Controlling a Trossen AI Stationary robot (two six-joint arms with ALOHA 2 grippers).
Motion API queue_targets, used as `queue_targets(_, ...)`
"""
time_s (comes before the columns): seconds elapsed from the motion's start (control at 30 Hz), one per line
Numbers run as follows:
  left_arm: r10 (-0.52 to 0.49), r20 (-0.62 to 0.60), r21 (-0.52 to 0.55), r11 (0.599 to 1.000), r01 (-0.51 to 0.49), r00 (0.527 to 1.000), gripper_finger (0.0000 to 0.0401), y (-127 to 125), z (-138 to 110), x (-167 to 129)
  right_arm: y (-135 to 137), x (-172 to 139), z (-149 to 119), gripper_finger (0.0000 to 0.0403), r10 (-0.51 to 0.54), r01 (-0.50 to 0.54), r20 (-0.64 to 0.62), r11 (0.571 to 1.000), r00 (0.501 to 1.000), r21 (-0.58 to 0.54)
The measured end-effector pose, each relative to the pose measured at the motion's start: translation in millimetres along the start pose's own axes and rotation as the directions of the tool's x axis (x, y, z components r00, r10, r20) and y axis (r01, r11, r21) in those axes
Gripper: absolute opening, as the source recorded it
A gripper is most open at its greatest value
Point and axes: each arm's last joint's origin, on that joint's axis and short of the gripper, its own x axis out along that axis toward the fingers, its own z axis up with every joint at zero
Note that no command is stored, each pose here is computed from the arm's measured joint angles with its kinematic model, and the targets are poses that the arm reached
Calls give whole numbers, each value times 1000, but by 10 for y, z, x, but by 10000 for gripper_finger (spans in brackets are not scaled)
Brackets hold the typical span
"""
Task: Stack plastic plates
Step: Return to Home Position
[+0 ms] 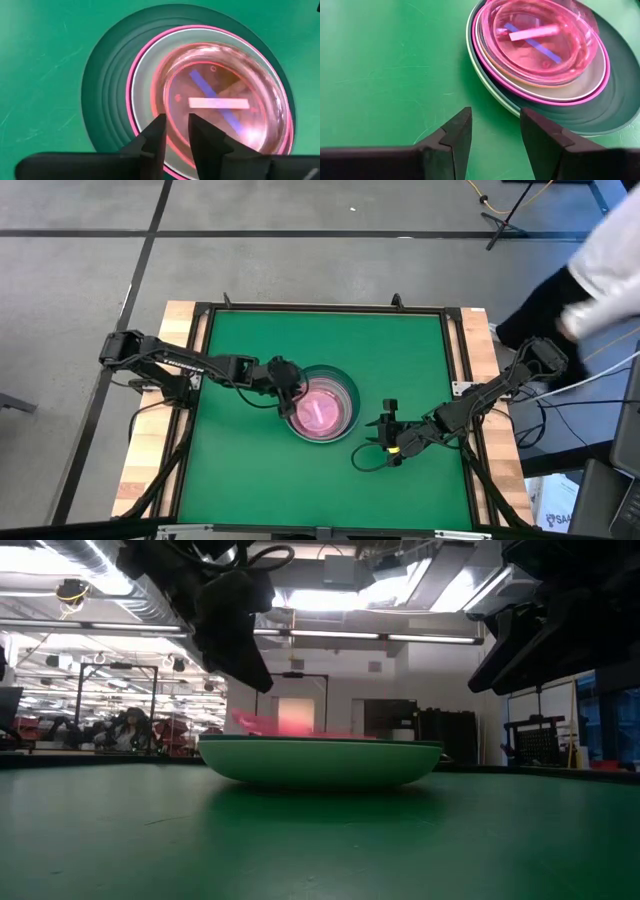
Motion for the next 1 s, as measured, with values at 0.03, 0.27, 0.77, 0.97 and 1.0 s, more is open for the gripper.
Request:
queue_targets(0.03,-3,1,0,1000,3,1000,79,0,2,-6,0,0,0,160,0,0,0,1000,1000,0)
queue_targets(0.27,-38,69,96,995,31,997,89,-81,47,-168,2,0,8,160,2,-2,8,1000,1000,4)
queue_targets(0.77,-205,397,403,915,30,895,85,-66,13,-267,-155,-275,147,160,31,-31,96,1000,995,-4)
queue_targets(0.97,-221,537,383,924,-2,814,85,96,-170,-394,-394,-433,234,160,4,-7,153,1000,988,15)
queue_targets(1.0,-218,536,379,926,-2,816,85,125,-223,-415,-439,-444,233,160,-2,-1,148,1000,989,19)
